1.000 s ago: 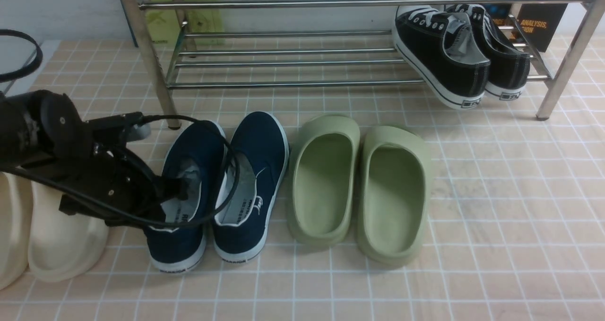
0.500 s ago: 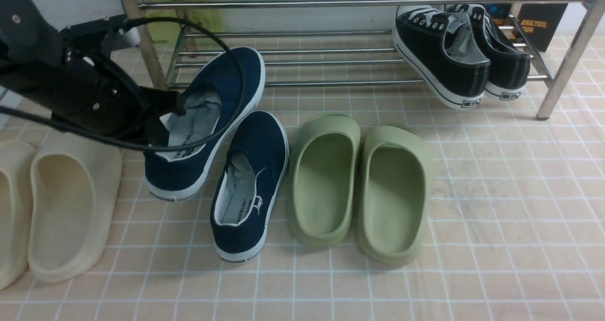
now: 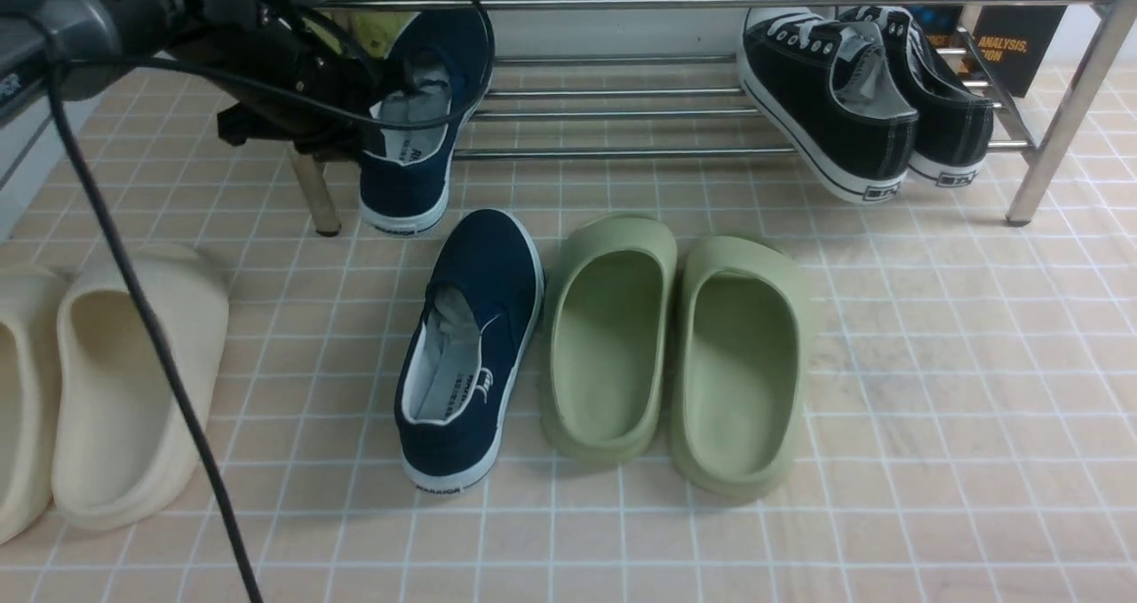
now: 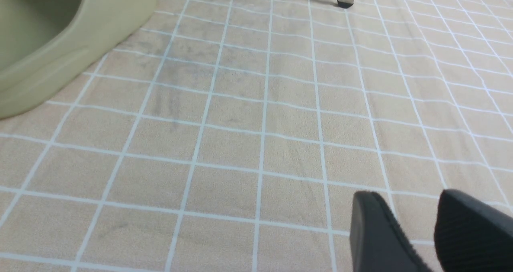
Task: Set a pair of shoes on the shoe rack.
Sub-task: Use the left arm to put a shoe into the shoe rack, then use the left arm to grab the shoe closest to it, then use the left arm to put a shoe into the shoe rack
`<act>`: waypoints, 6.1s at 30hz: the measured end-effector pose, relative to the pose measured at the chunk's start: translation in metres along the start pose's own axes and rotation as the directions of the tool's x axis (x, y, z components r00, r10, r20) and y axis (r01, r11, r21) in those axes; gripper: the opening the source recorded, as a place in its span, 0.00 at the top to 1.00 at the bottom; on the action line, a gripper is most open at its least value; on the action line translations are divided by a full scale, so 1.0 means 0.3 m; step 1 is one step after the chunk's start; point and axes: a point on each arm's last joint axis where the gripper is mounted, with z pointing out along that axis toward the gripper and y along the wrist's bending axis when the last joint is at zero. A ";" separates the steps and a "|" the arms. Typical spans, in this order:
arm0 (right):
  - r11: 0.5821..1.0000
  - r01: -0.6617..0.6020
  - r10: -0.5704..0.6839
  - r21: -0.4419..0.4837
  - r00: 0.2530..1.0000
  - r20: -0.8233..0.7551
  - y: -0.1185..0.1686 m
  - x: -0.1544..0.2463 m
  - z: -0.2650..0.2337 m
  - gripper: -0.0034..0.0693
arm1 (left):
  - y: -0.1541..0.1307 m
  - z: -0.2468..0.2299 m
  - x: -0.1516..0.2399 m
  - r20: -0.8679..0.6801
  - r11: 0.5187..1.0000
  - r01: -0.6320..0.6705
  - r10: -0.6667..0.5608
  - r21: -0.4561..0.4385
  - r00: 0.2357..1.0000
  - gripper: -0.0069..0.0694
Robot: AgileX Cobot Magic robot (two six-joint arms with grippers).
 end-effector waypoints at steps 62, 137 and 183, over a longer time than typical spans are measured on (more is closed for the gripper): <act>1.000 0.000 0.000 0.000 1.000 0.001 0.000 0.000 0.000 0.62 | -0.108 -0.015 0.040 -0.048 0.915 -0.370 0.367 -0.164 0.929 0.91; 1.000 0.000 0.000 0.000 1.000 0.001 0.000 0.000 0.000 0.62 | -0.370 -0.124 0.064 0.141 0.942 -0.331 0.320 0.061 0.937 0.87; 1.000 0.000 0.000 0.000 1.000 0.001 0.000 0.000 0.000 0.62 | -0.361 -0.093 0.040 0.205 0.947 -0.320 0.310 0.018 0.928 0.73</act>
